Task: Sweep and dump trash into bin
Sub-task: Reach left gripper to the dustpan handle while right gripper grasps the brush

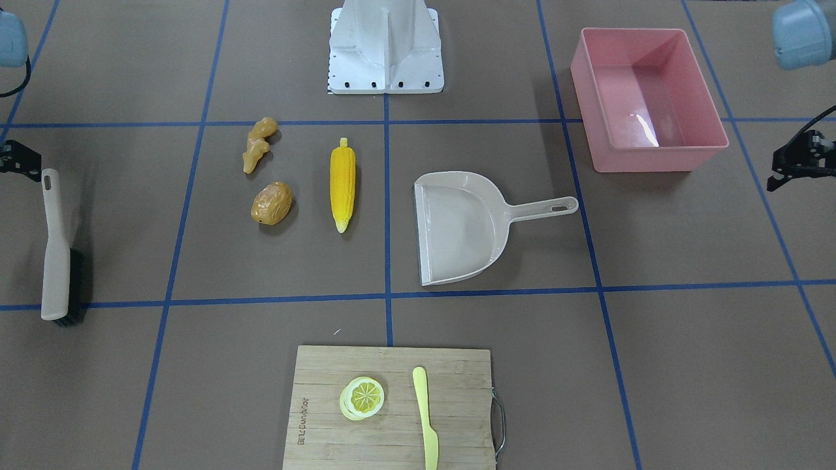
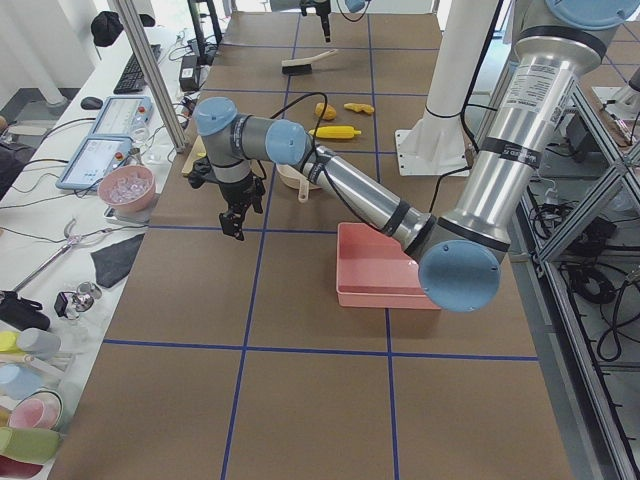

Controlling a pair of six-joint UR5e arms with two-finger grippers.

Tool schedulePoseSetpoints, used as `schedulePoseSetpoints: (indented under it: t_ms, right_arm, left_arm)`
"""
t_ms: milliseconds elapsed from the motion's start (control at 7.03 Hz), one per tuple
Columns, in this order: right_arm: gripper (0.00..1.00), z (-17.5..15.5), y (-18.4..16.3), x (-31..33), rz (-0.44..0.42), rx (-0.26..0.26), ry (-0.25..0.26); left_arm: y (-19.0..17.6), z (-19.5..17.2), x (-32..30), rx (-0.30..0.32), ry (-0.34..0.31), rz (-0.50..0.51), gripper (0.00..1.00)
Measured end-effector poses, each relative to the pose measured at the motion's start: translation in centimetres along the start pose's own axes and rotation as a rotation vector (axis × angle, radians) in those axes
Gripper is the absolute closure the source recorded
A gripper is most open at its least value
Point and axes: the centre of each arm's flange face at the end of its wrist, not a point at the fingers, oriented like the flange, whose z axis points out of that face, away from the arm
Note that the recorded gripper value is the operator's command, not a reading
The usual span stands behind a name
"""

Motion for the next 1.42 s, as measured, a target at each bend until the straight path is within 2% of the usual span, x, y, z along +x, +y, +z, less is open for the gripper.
schedulePoseSetpoints:
  t_ms: [427,569,711,1138,1422]
  right_arm:
    - [0.00,2.9,-3.0,-1.7,-0.015,-0.048,0.008]
    - [0.01,3.6,-3.3,-1.8,-0.015,-0.062,0.010]
    - [0.09,4.3,-3.4,-1.8,-0.013,-0.075,0.012]
    - [0.44,5.3,-3.5,-2.5,-0.017,-0.096,0.013]
    - [0.96,5.3,-3.7,-2.9,-0.019,-0.095,0.012]
  left_arm:
    - [-2.4,0.6,5.9,0.004,-0.008,0.395,0.01]
    - [-3.0,0.9,7.4,0.006,-0.011,0.461,0.01]
    - [-3.5,1.4,9.0,0.008,-0.007,0.505,0.02]
    - [-4.4,3.7,13.0,0.022,0.018,0.602,0.02]
    - [-5.5,7.8,17.0,0.039,0.020,0.701,0.02]
